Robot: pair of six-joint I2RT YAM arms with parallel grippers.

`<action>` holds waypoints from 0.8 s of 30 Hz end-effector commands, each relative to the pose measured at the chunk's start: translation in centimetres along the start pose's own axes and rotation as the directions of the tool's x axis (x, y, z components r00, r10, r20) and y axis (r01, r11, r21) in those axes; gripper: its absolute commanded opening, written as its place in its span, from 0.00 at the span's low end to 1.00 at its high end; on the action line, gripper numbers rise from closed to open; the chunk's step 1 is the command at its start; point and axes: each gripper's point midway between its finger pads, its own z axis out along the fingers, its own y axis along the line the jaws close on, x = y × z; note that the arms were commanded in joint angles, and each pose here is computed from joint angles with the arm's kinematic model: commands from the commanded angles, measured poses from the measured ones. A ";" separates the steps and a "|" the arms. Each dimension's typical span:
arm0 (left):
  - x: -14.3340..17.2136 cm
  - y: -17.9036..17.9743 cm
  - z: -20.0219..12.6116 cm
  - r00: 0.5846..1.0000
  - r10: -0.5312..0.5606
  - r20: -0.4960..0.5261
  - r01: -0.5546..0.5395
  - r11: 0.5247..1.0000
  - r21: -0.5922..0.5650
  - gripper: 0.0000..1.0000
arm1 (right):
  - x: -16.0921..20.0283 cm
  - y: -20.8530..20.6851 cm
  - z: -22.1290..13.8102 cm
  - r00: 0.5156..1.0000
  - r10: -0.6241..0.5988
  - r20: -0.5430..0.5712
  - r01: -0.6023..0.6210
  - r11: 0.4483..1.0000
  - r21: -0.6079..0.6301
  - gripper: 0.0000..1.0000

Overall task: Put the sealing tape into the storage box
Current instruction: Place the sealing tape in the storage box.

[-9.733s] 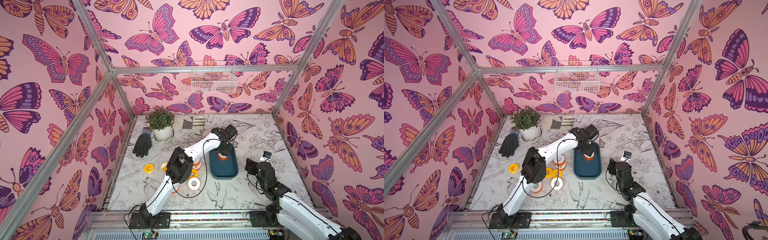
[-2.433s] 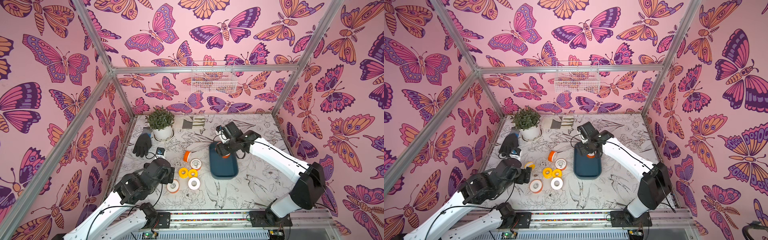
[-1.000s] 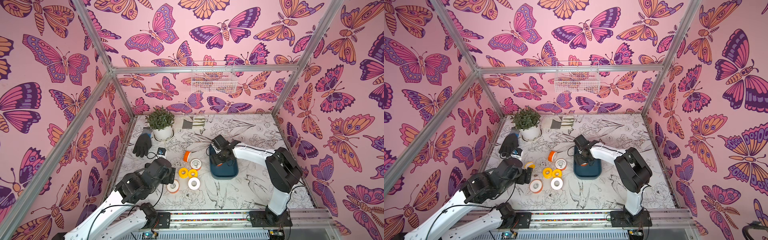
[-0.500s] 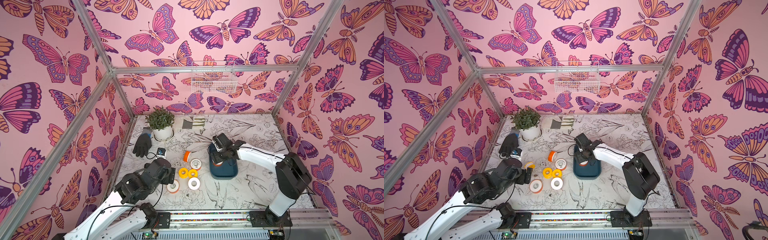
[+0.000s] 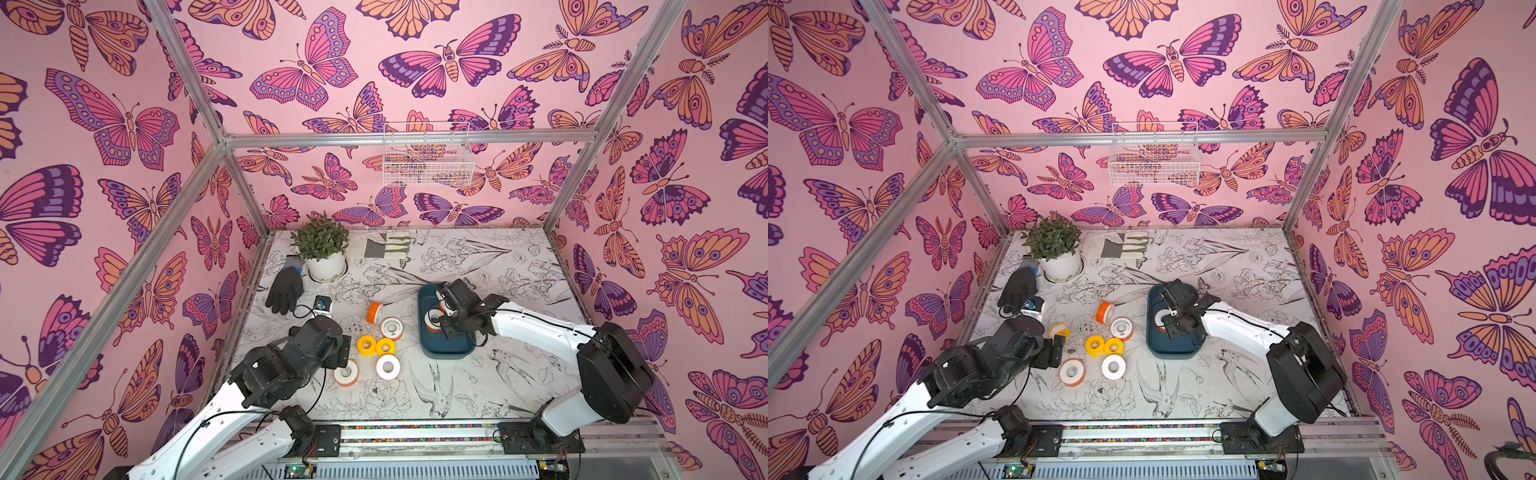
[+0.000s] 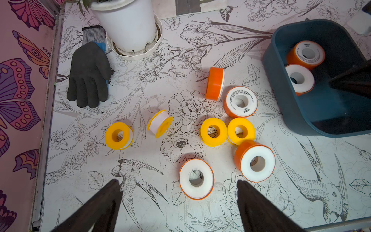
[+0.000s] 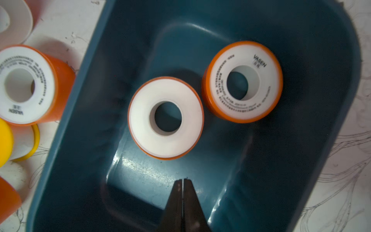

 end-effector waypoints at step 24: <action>0.5 0.1 0.5 1.000 0.005 -0.019 -0.006 1.000 -0.014 0.93 | -0.6 1.1 4.0 0.997 0.017 -0.080 -0.017 1.000 -0.007 0.09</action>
